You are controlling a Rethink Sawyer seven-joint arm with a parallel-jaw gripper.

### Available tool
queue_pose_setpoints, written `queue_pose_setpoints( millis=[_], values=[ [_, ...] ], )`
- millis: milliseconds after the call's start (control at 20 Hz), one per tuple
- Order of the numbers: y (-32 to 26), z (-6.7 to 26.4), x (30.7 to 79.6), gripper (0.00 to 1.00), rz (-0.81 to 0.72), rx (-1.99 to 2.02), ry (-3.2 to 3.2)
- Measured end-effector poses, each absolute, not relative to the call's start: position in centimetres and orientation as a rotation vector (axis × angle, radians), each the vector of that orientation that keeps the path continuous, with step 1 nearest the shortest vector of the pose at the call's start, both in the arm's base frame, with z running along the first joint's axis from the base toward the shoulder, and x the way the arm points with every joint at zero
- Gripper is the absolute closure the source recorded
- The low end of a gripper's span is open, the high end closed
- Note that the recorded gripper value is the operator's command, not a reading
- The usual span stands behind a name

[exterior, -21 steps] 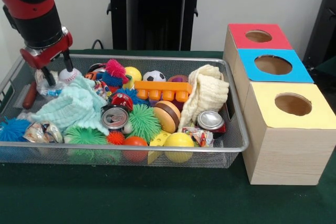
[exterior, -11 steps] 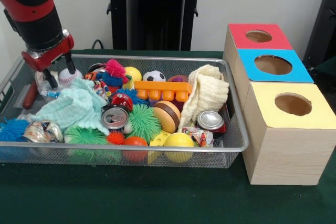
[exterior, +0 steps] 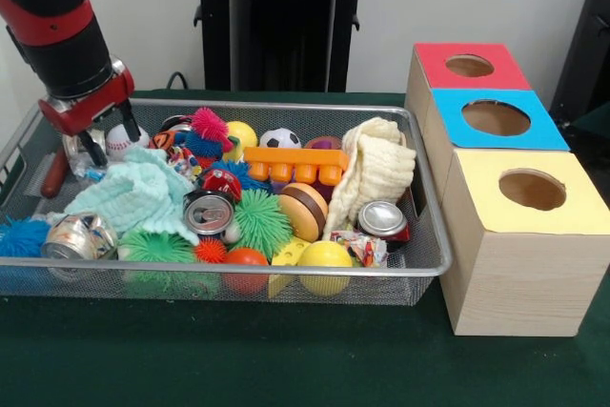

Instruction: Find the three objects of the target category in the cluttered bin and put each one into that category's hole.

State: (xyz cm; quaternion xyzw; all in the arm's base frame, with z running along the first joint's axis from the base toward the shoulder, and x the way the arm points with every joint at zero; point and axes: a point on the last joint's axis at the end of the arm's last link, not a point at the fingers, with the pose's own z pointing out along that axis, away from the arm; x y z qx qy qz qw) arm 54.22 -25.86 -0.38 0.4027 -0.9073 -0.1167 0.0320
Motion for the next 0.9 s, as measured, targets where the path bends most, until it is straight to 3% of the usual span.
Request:
queue_pose_setpoints(
  millis=[900],
  values=[
    [-21.9,3.9,55.6,0.0,-0.463,1.212,-2.872]
  ],
)
